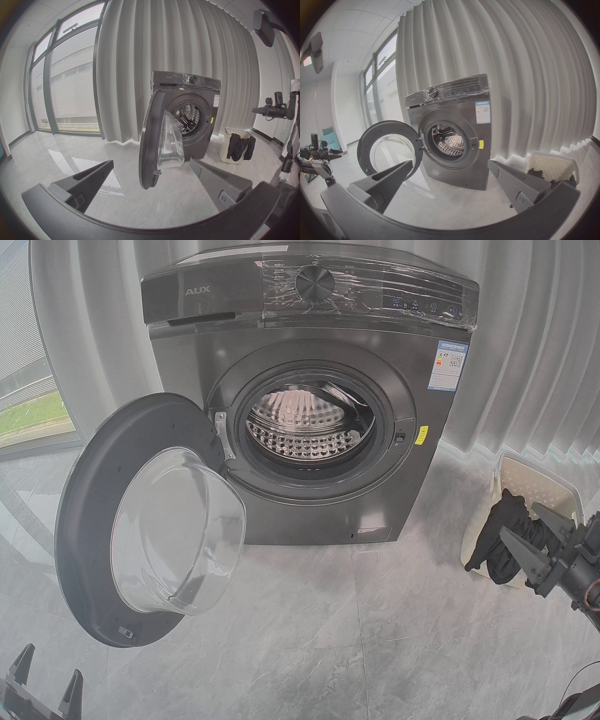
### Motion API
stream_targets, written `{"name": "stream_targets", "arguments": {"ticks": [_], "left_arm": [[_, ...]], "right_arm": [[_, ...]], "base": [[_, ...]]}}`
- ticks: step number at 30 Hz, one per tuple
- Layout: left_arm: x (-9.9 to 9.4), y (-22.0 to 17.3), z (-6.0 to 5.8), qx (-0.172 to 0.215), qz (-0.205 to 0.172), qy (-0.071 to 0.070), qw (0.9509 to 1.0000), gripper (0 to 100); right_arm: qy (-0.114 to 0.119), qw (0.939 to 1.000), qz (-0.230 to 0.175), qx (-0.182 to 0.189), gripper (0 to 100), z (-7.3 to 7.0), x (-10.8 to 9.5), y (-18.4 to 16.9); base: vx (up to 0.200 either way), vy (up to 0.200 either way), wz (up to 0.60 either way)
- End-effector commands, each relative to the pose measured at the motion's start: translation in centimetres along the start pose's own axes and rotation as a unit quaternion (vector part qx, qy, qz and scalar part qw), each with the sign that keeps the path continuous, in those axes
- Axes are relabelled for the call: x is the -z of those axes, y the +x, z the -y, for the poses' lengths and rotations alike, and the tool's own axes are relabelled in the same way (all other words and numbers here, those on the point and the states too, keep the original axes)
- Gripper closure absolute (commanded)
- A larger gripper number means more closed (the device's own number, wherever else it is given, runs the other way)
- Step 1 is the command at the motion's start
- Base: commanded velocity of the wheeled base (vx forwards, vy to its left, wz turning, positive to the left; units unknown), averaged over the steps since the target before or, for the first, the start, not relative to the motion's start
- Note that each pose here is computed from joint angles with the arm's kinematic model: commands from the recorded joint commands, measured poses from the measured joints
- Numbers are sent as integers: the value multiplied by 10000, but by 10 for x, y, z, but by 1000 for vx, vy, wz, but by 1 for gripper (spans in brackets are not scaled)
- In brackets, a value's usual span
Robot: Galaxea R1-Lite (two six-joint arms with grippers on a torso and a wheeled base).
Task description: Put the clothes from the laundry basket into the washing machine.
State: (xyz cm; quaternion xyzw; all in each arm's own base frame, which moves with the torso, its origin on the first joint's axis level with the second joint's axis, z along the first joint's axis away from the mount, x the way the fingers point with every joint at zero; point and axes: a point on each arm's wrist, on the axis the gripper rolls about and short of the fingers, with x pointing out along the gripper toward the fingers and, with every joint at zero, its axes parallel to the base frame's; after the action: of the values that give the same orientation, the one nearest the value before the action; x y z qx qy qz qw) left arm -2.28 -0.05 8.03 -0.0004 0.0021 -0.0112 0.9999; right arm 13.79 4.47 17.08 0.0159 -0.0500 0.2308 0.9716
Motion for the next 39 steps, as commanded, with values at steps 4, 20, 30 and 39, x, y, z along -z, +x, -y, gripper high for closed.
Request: {"name": "stream_targets", "arguments": {"ticks": [4,20,30,39], "left_arm": [[5,0,0,-4,-2,4,10000,0],[5,0,0,-4,-2,-3,10000,0],[5,0,0,-4,-2,4,10000,0],[5,0,0,-12,-2,4,10000,0]], "right_arm": [[-191,9957,561,710,0,-8,0,-89],[-378,9914,591,1103,0,-36,50,-168],[-320,9872,-219,1548,0,-34,72,-171],[-248,9734,-507,2221,0,-31,78,-173]], "base": [[0,-200,0],[0,-88,0],[0,-40,0],[0,-200,0]]}}
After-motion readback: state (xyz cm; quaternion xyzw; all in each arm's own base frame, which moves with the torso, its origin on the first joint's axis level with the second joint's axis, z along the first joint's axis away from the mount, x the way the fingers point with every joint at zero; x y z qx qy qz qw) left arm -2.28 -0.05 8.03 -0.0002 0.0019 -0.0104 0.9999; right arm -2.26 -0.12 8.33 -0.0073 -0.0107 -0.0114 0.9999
